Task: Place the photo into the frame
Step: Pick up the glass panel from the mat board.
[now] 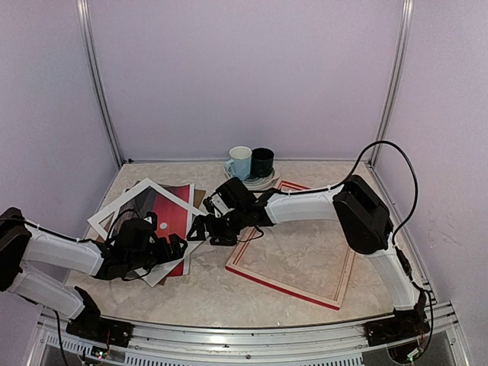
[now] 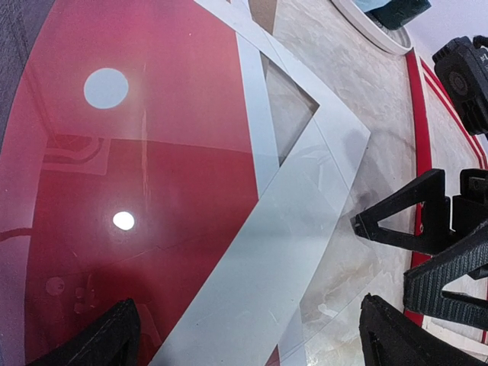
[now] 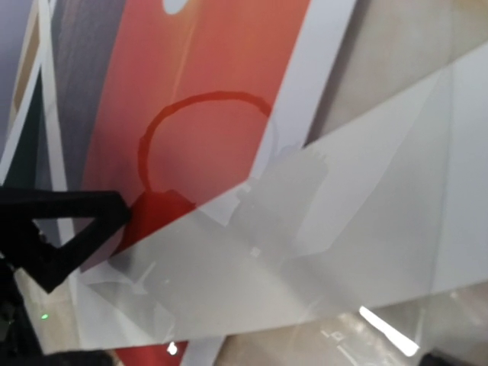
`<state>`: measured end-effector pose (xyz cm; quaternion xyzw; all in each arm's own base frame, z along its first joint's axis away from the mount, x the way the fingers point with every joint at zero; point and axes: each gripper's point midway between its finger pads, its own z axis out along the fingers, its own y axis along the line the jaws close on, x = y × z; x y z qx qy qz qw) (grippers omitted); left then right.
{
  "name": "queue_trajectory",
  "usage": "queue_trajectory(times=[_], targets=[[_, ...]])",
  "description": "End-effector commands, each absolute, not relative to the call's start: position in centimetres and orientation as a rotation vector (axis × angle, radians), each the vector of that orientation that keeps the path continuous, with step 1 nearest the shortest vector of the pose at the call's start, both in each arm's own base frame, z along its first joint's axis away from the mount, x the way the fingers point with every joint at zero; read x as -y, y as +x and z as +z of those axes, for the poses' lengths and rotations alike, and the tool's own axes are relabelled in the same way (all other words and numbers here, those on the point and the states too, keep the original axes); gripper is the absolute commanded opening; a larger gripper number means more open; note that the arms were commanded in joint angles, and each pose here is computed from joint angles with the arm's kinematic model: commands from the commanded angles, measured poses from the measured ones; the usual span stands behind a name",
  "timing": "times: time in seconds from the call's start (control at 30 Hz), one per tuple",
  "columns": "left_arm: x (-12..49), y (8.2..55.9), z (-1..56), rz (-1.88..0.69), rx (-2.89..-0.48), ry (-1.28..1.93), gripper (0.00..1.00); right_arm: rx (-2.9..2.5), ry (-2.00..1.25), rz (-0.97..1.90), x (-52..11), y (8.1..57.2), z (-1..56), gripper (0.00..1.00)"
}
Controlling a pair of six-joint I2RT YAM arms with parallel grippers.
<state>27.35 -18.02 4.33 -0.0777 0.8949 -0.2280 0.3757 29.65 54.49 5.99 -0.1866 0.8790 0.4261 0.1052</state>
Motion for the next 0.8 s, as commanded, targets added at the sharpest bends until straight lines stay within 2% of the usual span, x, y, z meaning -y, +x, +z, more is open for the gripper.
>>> queue_trajectory(times=[0.0,0.23,0.47,0.77], targets=[[18.0,26.5,3.3,-0.583,-2.32,-0.193,0.99,-2.608,-0.537,1.334,-54.6,28.7,5.6,0.99],[17.9,26.3,3.4,-0.587,-2.316,-0.19,0.99,-2.557,-0.447,1.495,-53.3,29.1,6.7,0.99],[18.0,26.3,3.6,-0.59,-2.311,-0.189,0.99,-2.468,-0.524,1.707,-54.3,27.8,8.0,0.99],[18.0,26.2,3.5,-0.593,-2.31,-0.188,0.99,-2.441,-0.549,1.747,-54.9,27.7,8.3,0.95]])
